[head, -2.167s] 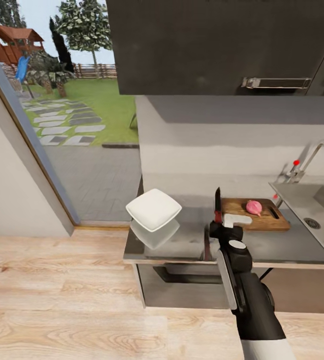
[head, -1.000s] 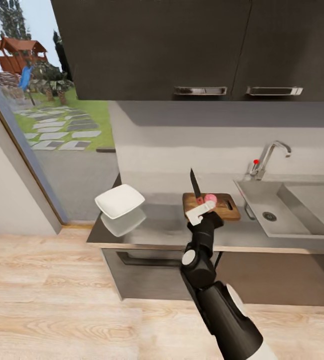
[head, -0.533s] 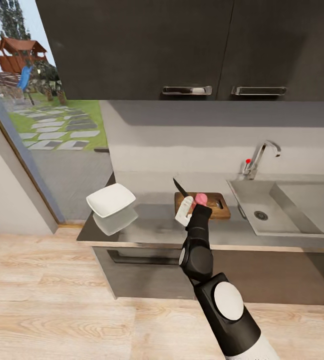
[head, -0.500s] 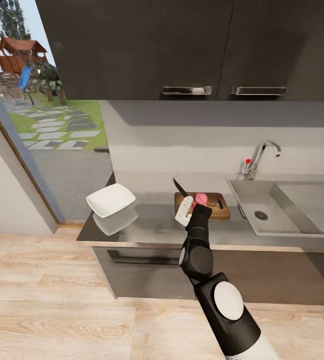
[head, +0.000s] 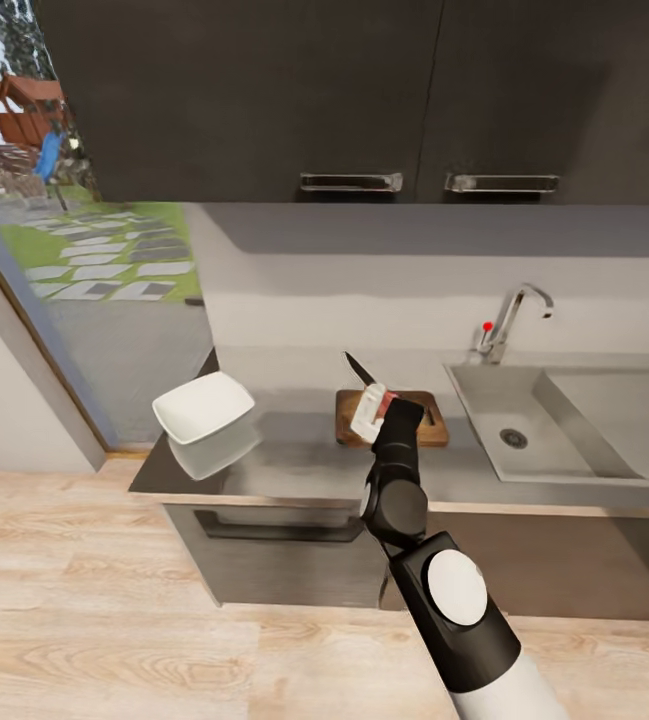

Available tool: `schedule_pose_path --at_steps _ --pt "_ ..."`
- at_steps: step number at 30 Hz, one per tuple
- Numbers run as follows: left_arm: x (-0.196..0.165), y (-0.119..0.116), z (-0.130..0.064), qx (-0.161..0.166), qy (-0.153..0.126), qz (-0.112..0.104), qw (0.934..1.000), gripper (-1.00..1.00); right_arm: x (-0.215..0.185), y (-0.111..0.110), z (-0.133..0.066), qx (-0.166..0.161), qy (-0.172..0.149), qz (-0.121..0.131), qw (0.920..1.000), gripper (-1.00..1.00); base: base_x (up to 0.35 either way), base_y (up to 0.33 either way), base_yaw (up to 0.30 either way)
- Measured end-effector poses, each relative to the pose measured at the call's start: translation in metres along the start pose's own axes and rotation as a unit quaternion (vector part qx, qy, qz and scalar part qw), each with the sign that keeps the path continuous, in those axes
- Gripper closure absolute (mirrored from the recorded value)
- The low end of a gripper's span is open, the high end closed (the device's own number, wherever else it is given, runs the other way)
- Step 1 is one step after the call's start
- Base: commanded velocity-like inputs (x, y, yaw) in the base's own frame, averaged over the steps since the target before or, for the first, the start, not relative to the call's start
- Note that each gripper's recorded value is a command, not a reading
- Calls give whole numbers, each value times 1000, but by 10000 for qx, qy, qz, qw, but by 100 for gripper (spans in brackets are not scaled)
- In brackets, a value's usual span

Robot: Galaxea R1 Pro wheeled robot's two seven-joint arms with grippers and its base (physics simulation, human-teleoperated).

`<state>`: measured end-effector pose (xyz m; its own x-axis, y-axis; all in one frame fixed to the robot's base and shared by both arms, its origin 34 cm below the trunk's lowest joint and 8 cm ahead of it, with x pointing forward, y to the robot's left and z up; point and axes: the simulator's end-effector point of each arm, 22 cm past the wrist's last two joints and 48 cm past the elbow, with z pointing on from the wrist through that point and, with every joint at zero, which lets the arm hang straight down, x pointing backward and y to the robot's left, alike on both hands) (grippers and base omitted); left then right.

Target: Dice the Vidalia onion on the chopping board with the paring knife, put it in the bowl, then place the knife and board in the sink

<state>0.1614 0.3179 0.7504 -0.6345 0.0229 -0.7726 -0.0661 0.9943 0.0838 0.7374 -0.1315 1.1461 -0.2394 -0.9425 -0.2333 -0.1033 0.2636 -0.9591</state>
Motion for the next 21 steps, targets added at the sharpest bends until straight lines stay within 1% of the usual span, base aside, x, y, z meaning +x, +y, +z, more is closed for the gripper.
schedule_pose_path --at_steps 4,8,13,14,15,16,21 --pt "0 0 0 2 1 1 10000 -100 3 -2 1 41 44 -120 9999 100 73 -294 0" --pt "1 0 -1 -1 16 6 10000 -100 6 6 2 -142 70 -155 9998 100 10 -313 0" --pt "3 0 -2 -4 41 10 10000 -100 6 9 2 -208 73 -157 9996 100 -13 -312 0" --pt "3 0 -2 -4 43 8 10000 -100 6 11 2 -232 73 -156 9996 100 -12 -137 0" --pt "3 -2 -2 3 44 -2 10000 -100 5 18 1 -400 78 -157 9990 100 -8 -87 0" --pt "3 -1 -2 -7 50 -9 10000 -100 5 22 1 -467 80 -158 9988 100 -5 -56 0" --pt "4 -2 -2 -5 52 -11 10000 -100 5 25 0 -545 79 -160 9984 100 -2 -23 0"
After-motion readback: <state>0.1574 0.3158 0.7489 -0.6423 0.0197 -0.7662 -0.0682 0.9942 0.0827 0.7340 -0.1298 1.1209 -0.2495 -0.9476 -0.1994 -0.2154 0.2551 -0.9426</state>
